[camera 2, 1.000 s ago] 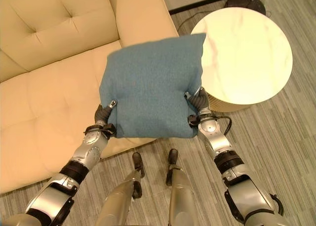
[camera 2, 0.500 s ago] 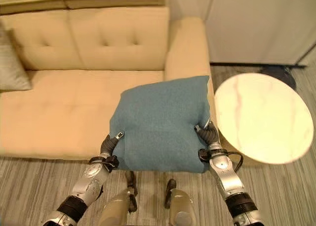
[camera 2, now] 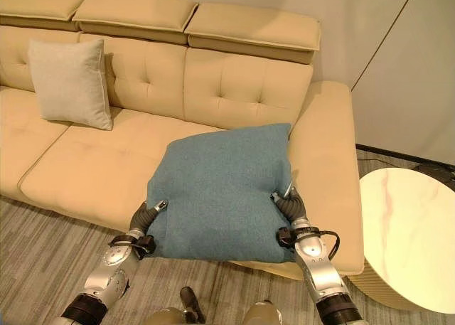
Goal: Pick up all the scattered cushions and arrange them neatly on the sofa.
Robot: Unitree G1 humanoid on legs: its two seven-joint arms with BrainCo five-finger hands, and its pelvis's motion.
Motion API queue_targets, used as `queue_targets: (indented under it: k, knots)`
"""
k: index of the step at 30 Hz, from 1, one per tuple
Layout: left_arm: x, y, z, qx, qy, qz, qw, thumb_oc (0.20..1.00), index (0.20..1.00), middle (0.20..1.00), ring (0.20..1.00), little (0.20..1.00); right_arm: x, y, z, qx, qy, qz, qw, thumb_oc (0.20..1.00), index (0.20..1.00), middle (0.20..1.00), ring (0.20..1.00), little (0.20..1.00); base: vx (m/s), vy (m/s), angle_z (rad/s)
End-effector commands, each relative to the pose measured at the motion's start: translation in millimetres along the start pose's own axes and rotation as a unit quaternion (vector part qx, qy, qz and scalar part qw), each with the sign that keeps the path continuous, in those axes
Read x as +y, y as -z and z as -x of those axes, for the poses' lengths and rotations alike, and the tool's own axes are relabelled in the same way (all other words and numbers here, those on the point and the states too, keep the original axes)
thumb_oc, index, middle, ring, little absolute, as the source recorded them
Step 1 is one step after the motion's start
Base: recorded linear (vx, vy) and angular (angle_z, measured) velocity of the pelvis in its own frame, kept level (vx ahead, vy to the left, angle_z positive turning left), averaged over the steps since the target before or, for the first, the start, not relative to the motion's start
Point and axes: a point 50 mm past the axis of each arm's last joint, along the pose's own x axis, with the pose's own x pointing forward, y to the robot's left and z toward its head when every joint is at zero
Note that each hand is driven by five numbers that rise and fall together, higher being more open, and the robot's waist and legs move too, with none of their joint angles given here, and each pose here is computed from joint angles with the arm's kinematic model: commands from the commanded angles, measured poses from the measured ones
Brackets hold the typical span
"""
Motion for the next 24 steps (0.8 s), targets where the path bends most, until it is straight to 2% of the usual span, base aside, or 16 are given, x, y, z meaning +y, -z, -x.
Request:
queue_targets:
  k: [1, 9, 18, 24]
  knots:
    - [-21, -50, -6, -0.125, 0.056, -0.005, 0.991, 0.200, 0.200, 0.200, 0.200, 0.200, -7, -50, -15, -0.120, 0.005, -0.002, 0.993, 0.200, 0.200, 0.200, 0.200, 0.200, 0.15, 0.188, 0.06]
    - [-32, -50, -11, -0.126, 0.077, -0.015, 0.989, 0.200, 0.200, 0.200, 0.200, 0.200, -19, -44, -11, -0.111, 0.018, 0.000, 0.994, 0.200, 0.200, 0.200, 0.200, 0.200, 0.15, 0.034, 0.36]
    - [-44, -43, -11, -0.115, 0.100, 0.001, 0.988, 0.200, 0.200, 0.200, 0.200, 0.200, -45, -37, 1, -0.097, 0.043, 0.028, 0.994, 0.200, 0.200, 0.200, 0.200, 0.200, 0.14, -0.087, 0.71]
    - [-43, -39, -10, -0.104, 0.099, -0.014, 0.990, 0.200, 0.200, 0.200, 0.200, 0.200, -43, -33, 4, -0.090, 0.041, 0.025, 0.995, 0.200, 0.200, 0.200, 0.200, 0.200, 0.07, 0.004, 0.01]
